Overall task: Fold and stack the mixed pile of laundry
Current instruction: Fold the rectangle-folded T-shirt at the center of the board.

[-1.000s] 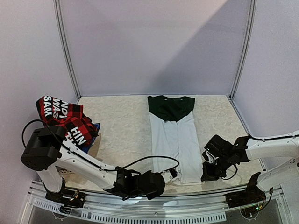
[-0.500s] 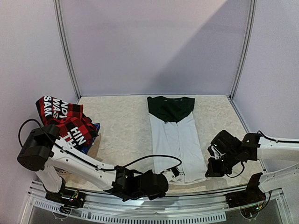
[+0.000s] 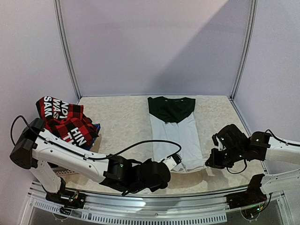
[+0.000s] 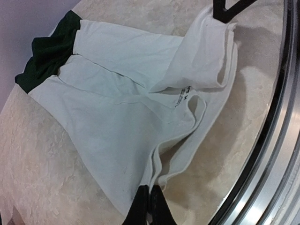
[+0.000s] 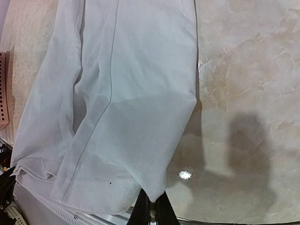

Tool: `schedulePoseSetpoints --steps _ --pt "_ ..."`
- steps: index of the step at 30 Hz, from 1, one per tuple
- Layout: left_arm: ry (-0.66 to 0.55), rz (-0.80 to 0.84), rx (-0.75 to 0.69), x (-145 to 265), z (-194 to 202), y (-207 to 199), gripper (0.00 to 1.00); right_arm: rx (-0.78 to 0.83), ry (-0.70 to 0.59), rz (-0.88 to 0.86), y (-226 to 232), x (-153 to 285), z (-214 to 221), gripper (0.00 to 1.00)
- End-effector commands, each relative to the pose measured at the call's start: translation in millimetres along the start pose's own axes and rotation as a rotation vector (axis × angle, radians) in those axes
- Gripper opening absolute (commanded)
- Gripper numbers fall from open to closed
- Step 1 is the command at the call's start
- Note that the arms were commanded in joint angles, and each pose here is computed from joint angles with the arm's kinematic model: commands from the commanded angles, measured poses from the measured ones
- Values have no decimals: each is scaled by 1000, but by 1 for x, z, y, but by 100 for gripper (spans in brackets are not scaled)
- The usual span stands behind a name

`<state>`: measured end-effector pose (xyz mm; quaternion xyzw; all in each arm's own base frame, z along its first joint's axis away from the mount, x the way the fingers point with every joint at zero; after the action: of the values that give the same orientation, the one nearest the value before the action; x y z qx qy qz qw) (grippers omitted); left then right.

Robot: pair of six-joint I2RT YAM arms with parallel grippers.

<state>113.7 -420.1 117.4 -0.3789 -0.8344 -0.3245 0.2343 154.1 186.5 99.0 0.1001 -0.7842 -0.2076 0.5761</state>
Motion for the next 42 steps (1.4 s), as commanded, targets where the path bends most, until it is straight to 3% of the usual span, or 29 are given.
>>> schedulePoseSetpoints --steps 1,27,42 --pt "-7 -32 19 8 -13 30 0 7 -161 -19 18 19 -33 0" --pt "11 -171 139 -32 -58 146 0 -65 -569 95 79 43 -146 0" --pt "61 -206 157 -91 -62 196 0 -118 -579 149 66 -1 -210 0"
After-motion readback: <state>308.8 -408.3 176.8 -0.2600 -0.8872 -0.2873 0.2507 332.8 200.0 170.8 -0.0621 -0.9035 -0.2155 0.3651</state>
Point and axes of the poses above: each gripper's point midway between its finger pads, its own x axis back along the fingers, its own y axis along the line the jaws close on, z = x × y, the point moved 1 cm from there along x, back along the fingers, and after that the axes turned 5 degrees about -x, right-handed, at the moved point
